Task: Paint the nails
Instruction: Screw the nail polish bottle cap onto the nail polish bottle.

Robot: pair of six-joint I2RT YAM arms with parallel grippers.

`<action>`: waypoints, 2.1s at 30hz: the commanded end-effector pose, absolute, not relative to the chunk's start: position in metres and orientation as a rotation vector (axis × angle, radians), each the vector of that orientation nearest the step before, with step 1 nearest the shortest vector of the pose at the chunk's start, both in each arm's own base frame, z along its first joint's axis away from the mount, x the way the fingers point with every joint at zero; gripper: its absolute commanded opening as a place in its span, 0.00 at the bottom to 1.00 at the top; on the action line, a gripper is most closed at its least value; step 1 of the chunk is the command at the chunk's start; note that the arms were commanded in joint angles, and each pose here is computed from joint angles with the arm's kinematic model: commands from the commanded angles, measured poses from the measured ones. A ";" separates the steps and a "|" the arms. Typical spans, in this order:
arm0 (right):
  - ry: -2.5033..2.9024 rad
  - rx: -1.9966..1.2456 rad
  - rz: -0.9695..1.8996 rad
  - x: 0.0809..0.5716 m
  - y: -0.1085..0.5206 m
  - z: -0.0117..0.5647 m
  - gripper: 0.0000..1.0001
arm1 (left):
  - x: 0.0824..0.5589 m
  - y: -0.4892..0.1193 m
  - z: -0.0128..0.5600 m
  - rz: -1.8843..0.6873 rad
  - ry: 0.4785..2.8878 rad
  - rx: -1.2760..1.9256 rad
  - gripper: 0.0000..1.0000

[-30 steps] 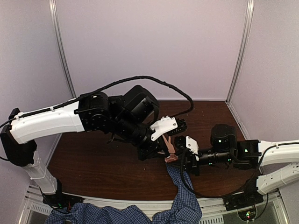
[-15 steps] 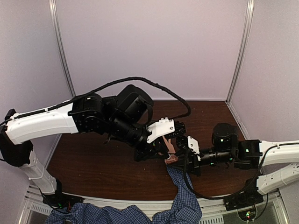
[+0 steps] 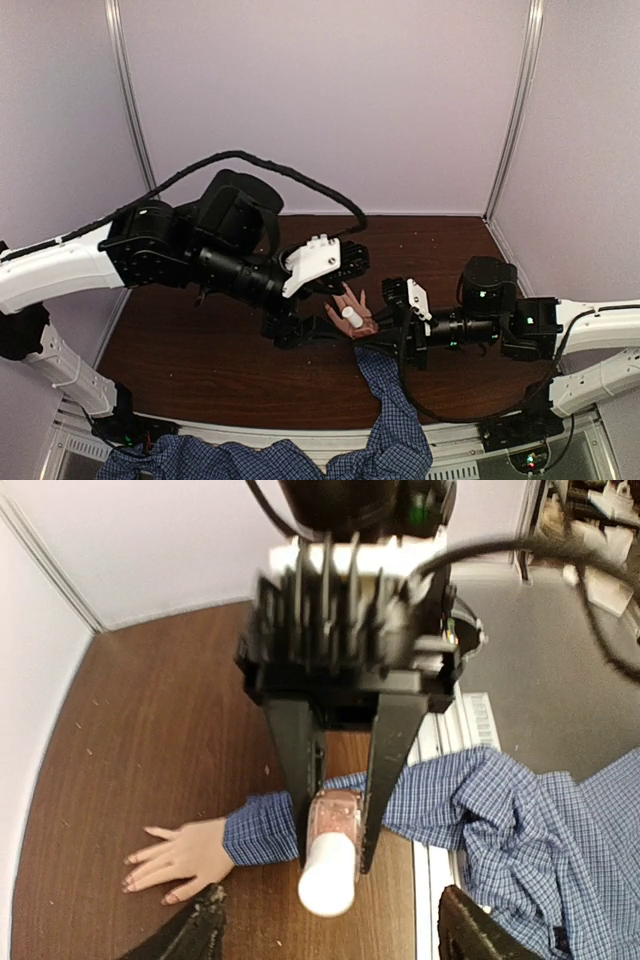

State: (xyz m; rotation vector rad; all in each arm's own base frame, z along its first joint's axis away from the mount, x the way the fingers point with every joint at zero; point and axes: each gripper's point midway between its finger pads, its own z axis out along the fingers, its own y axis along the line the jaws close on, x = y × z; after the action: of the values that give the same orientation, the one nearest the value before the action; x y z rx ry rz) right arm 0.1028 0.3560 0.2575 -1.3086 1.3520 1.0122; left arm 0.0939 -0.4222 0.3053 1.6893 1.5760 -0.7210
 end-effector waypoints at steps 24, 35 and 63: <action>1.548 -0.865 0.718 0.180 0.333 0.273 0.00 | 0.169 -0.423 0.359 -0.891 1.663 0.744 0.53; 1.540 -0.877 0.736 0.178 0.338 0.272 0.00 | 0.175 -0.444 0.349 -0.968 1.715 0.712 0.47; 1.450 -0.921 0.844 0.162 0.344 0.300 0.00 | 0.157 -0.459 0.316 -1.175 1.734 0.866 0.08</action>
State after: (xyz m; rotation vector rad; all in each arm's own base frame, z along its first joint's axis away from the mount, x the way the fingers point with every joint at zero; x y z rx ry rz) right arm 0.1698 0.3399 0.2541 -0.9557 1.5653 0.7519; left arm 0.1731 -0.4526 0.3181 0.7819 1.7844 -1.1075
